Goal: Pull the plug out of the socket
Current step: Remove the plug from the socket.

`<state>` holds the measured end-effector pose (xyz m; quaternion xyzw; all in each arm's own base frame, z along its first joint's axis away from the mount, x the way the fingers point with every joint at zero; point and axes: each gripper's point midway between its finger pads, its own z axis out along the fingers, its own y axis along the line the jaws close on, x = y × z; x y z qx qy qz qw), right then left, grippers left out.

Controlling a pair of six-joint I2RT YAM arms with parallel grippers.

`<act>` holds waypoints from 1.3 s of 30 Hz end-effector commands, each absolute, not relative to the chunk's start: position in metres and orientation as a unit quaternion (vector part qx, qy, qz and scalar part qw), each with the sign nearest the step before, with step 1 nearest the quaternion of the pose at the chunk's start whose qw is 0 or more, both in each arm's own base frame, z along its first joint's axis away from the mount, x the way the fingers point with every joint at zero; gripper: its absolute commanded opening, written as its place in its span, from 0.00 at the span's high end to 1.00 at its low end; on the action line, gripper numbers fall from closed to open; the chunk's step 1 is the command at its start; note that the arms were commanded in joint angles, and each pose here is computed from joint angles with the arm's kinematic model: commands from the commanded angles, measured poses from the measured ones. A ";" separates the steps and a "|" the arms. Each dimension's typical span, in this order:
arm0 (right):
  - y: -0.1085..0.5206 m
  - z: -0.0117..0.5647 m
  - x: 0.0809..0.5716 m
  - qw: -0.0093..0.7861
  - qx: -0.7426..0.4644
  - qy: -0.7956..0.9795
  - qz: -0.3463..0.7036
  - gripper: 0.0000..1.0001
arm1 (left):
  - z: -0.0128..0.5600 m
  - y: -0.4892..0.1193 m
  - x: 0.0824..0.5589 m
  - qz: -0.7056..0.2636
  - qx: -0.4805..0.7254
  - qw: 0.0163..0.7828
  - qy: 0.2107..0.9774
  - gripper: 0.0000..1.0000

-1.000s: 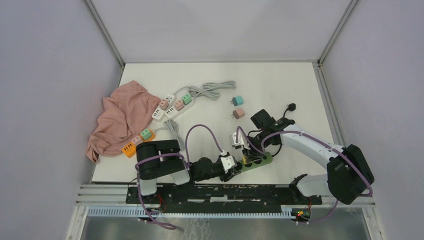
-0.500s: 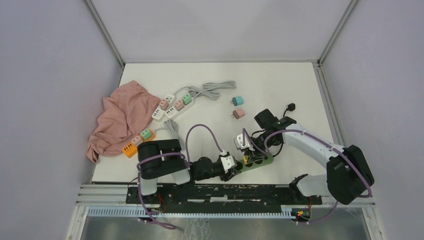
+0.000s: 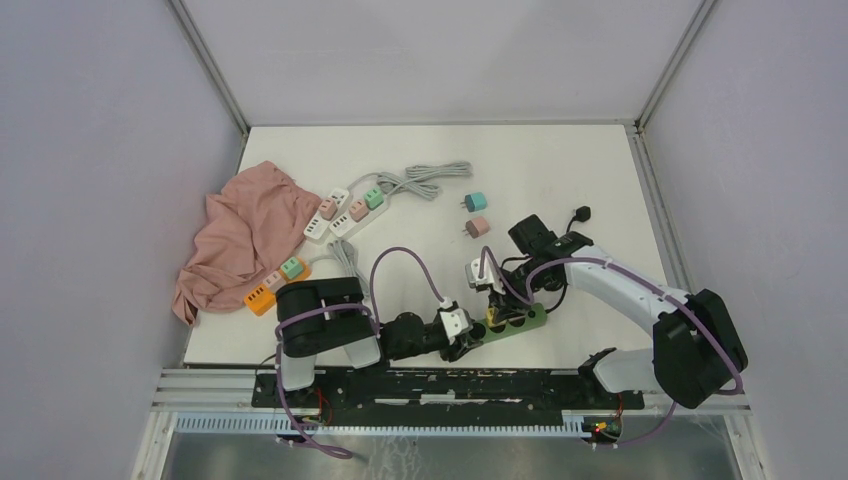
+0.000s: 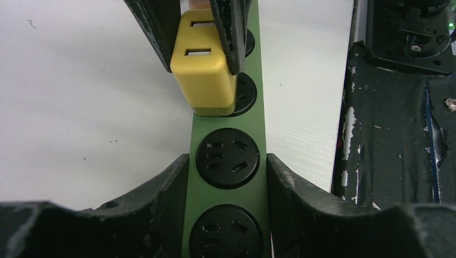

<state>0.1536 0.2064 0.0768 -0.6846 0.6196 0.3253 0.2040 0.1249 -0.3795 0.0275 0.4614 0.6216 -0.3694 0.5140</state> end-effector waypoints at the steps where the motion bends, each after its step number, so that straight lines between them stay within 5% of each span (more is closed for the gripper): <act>1: 0.224 0.119 0.157 0.275 -0.703 0.544 0.366 1.00 | -0.009 -0.364 0.123 -0.346 0.468 0.465 0.667 0.97; 10: 0.235 0.122 0.111 0.236 -0.741 0.458 0.430 1.00 | -0.006 -0.368 0.124 -0.354 0.464 0.465 0.665 0.97; 24: 0.225 0.131 0.153 0.266 -0.710 0.533 0.375 1.00 | -0.007 -0.369 0.126 -0.357 0.459 0.462 0.669 0.97; 39: 0.245 0.134 0.126 0.251 -0.711 0.498 0.428 1.00 | -0.007 -0.372 0.126 -0.367 0.452 0.460 0.670 0.97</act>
